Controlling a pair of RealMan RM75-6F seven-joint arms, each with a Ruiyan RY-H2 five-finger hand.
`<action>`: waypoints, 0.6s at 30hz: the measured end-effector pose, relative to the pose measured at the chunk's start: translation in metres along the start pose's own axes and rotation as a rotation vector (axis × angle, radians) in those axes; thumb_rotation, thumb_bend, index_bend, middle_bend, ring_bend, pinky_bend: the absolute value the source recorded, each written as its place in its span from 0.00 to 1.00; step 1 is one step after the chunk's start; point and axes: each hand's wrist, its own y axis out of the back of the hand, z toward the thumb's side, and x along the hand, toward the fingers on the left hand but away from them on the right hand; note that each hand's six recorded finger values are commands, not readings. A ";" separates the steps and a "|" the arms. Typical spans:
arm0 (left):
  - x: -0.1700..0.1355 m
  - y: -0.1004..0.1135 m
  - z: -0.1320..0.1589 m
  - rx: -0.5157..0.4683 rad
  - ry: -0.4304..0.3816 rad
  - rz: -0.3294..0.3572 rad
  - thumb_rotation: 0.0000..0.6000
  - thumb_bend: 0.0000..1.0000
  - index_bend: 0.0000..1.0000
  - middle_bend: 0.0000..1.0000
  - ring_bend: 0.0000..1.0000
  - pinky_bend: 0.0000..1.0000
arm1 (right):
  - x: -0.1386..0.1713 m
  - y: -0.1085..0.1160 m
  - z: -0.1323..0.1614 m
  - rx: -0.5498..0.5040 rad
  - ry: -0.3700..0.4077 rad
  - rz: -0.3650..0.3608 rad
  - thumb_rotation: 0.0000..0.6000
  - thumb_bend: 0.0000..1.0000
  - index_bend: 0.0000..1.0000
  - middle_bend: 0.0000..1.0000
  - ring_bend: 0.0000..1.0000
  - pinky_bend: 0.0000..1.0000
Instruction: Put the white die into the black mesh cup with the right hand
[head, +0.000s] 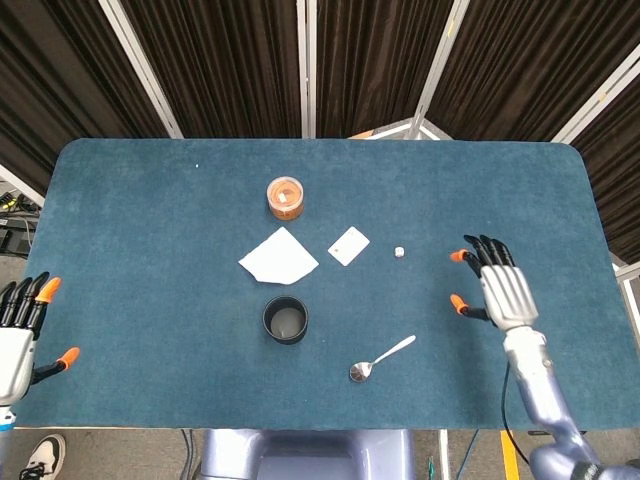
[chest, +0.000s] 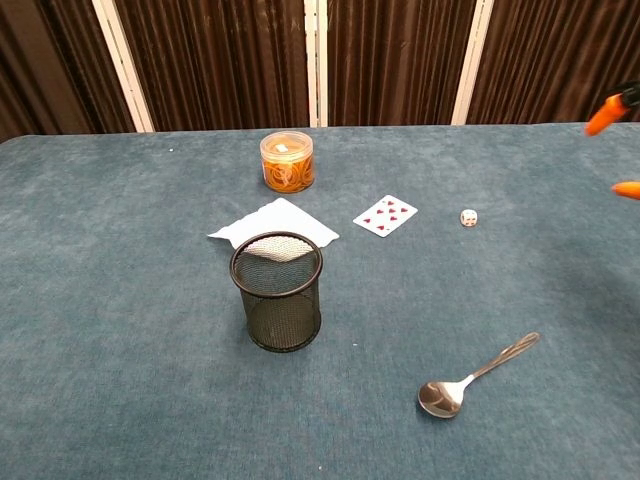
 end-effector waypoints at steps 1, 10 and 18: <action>0.000 0.000 -0.001 0.000 0.002 -0.001 1.00 0.05 0.00 0.00 0.00 0.00 | -0.007 -0.002 0.001 -0.005 -0.006 0.012 1.00 0.21 0.33 0.10 0.00 0.00; 0.005 0.000 -0.004 -0.005 0.011 0.000 1.00 0.05 0.00 0.00 0.00 0.00 | -0.067 -0.026 0.026 -0.031 -0.023 0.085 1.00 0.18 0.33 0.10 0.00 0.00; 0.011 -0.006 -0.009 -0.009 0.031 -0.027 1.00 0.05 0.00 0.00 0.00 0.00 | -0.104 -0.045 0.036 -0.011 -0.054 0.122 1.00 0.18 0.41 0.11 0.00 0.00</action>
